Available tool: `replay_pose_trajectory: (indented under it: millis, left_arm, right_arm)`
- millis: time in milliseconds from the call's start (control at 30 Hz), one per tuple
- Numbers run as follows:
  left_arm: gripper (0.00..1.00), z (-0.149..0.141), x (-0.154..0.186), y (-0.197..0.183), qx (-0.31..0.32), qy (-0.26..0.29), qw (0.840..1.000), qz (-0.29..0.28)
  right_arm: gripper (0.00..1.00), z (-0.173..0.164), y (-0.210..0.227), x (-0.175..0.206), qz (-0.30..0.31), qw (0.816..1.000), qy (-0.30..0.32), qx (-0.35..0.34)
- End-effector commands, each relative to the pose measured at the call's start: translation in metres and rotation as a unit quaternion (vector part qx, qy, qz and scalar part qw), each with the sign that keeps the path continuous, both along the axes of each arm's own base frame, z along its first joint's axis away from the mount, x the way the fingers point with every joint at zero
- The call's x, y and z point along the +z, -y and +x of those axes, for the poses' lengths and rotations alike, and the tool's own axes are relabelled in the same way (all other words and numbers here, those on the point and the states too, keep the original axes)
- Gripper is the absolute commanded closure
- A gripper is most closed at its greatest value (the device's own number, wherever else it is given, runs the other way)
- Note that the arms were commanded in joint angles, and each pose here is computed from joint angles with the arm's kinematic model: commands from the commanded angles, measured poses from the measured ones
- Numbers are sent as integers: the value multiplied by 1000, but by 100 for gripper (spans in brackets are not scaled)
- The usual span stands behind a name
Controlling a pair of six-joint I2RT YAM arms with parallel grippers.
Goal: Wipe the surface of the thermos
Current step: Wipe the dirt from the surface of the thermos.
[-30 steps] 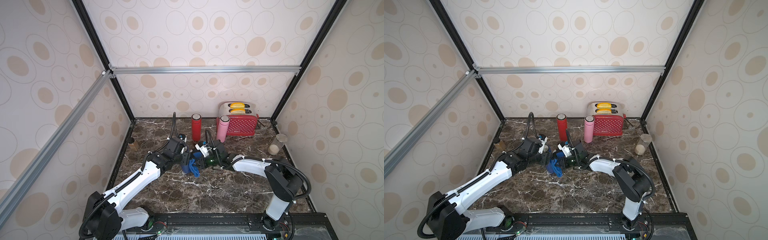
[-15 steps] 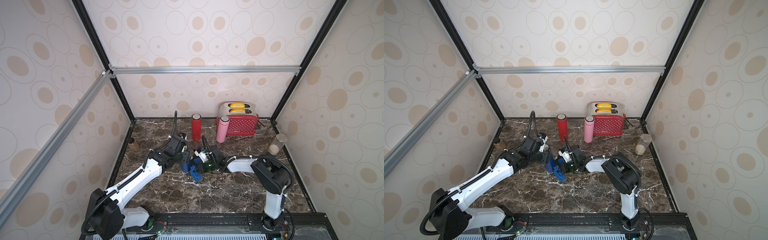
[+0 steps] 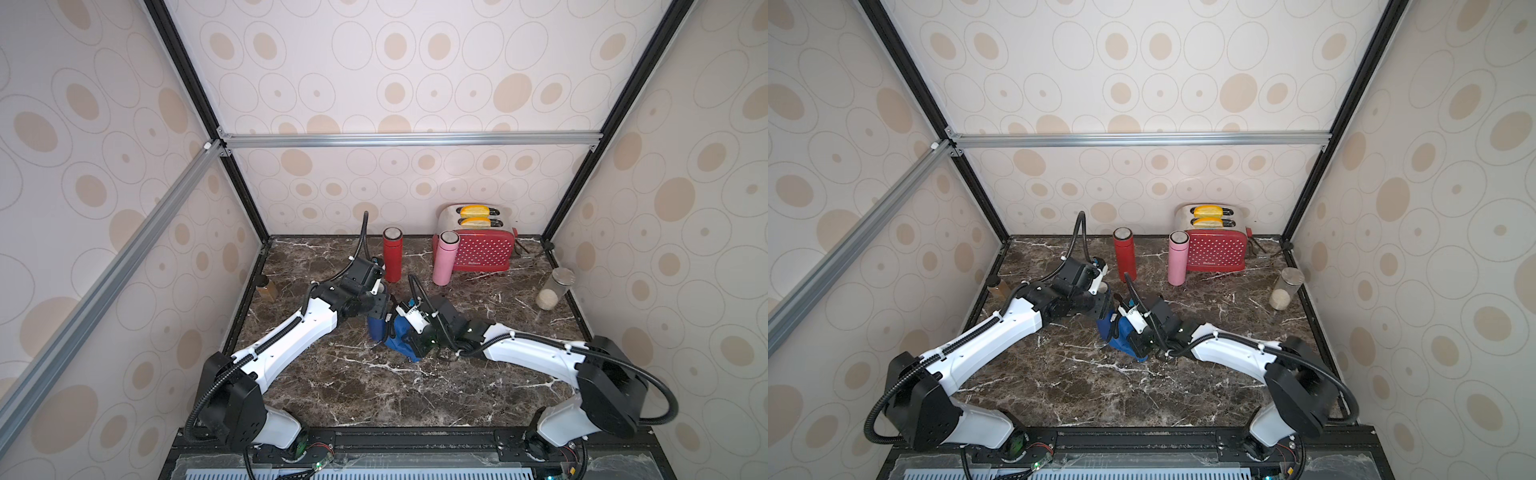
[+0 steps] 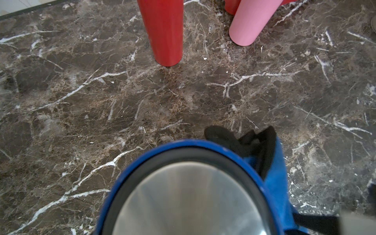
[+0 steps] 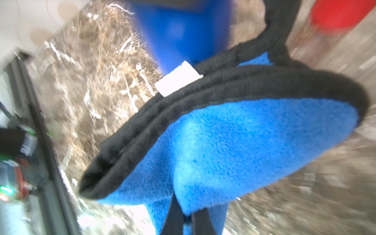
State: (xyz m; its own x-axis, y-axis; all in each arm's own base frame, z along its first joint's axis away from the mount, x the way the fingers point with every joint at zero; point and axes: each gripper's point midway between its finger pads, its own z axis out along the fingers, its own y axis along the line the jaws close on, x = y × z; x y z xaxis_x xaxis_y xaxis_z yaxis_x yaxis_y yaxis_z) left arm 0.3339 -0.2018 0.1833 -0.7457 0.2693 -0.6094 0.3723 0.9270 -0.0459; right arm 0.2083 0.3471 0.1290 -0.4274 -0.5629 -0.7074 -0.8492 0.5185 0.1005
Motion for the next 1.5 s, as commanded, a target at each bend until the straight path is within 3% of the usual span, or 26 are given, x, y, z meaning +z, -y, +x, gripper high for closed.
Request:
replay_pose_trajectory:
  millis: [0,167,467,800,967,1300,1467]
  left_arm:
    - [100,10,30,7,-23,19,999,-21]
    - [100,7,31,9,-39,4,999,-22]
    - [100,-2,28,12,-65,-17,997,-23]
    - [100,-18,15,3,-69,-40,997,-12]
    - [100,-21,12,4,-71,-46,996,-15]
    - [100,-24,0,4,-74,-64,995,-13]
    - [100,-23,-5,4,-72,-70,995,-9]
  right_arm:
    - [100,-1,33,-9,-121,985,117,33]
    - [100,-8,28,6,-171,958,214,87]
    - [100,5,-17,10,-307,868,361,146]
    - [100,37,-63,73,-314,800,502,98]
    - [100,36,-72,73,-308,797,508,110]
    - [100,29,-68,-41,-334,834,421,123]
    - [100,30,-72,-58,-338,837,412,123]
